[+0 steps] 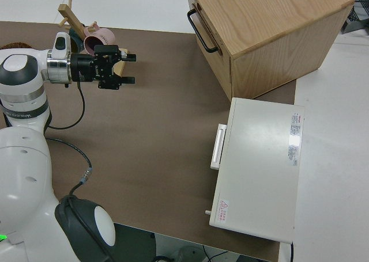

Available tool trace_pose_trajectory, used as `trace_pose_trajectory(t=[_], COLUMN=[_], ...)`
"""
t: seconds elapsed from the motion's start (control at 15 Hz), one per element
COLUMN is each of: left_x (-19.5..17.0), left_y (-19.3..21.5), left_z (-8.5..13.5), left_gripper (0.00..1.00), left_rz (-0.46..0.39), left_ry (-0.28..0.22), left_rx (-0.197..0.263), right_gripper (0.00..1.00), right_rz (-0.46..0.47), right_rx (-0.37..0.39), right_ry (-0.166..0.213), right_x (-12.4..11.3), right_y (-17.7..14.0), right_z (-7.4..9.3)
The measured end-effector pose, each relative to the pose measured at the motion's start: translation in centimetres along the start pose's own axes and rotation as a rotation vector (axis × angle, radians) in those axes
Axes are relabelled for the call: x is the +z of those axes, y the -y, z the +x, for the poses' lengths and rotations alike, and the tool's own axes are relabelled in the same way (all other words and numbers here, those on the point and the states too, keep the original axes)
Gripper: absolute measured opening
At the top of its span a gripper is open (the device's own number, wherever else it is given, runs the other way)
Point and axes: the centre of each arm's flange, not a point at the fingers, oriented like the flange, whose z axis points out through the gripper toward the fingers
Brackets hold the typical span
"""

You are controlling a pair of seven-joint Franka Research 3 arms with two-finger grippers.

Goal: Slide drawer open with right arm
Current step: 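Reach the open right gripper up to the black drawer handle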

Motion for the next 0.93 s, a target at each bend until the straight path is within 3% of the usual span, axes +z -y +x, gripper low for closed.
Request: trace_pose_trajectory(t=[0.27,0.4,0.53,0.93], left_x=[0.0,0.0,0.0,0.0], left_y=[0.0,0.0,0.0,0.0], left_z=[0.0,0.0,0.0,0.0], left_gripper=[1.0,1.0,0.99,1.0], left_rz=[0.0,0.0,0.0,0.0], left_ry=[0.0,0.0,0.0,0.0], left_rx=[0.0,0.0,0.0,0.0], right_gripper=[0.98,0.98,0.98,0.98], right_rz=[-0.119,-0.174,-0.207,-0.25], right_rx=[0.011,0.021,0.029,0.058], right_ry=[-0.006,0.007,0.013,-0.024], right_x=[1.2,2.9,4.5,9.0], right_y=[1.9,1.7,1.2,-0.4], right_z=[1.7,2.3,2.8,4.3])
